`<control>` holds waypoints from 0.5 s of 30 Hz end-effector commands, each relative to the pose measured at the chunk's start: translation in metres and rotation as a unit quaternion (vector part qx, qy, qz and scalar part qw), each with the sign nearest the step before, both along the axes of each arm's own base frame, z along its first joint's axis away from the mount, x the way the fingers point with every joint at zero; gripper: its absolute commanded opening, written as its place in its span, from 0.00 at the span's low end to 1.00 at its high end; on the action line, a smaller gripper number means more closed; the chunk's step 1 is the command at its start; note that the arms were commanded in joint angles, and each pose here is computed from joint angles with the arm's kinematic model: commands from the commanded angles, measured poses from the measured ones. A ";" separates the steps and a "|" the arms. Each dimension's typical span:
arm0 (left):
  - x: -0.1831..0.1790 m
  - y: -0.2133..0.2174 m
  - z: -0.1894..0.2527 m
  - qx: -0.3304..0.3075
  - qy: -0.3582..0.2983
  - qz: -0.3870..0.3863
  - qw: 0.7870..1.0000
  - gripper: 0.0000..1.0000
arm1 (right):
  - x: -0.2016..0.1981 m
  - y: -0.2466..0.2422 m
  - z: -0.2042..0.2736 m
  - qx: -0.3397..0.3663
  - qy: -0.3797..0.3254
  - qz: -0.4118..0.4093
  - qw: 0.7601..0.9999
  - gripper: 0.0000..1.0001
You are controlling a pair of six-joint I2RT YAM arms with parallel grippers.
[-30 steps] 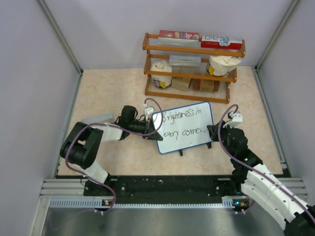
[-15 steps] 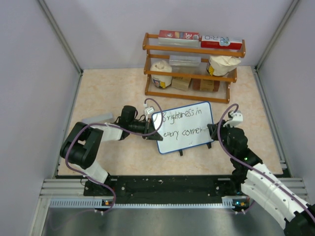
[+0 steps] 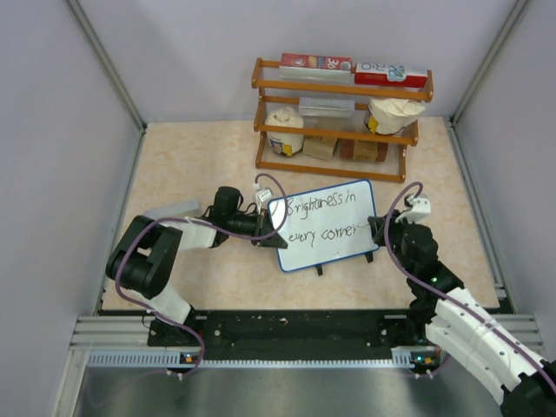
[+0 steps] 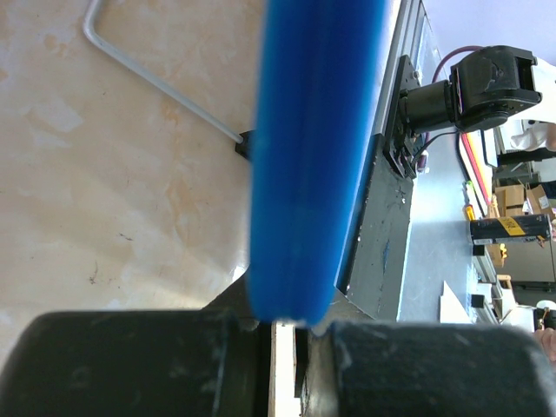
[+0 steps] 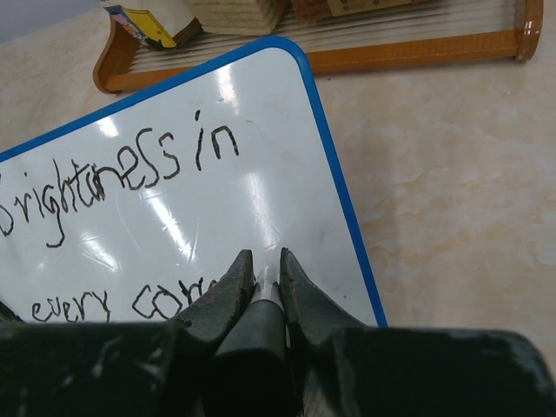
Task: Write a sentence on the whiteboard
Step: Write with the whiteboard marker on the whiteboard.
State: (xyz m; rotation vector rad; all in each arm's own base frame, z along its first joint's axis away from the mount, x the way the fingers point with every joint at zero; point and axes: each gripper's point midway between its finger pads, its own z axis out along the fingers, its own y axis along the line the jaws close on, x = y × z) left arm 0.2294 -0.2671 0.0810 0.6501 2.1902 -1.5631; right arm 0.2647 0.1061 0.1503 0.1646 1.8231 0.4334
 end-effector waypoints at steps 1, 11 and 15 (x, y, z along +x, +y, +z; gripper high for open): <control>0.014 0.010 -0.024 0.047 0.003 0.050 0.998 0.00 | 0.008 -0.004 0.025 0.006 -0.030 -0.014 0.999 0.00; 0.013 0.010 -0.023 0.047 0.002 0.050 0.998 0.00 | 0.001 -0.010 0.004 -0.004 -0.006 -0.020 1.000 0.00; 0.013 0.010 -0.023 0.047 0.002 0.050 0.998 0.00 | -0.001 -0.012 -0.003 -0.005 0.003 -0.022 1.000 0.00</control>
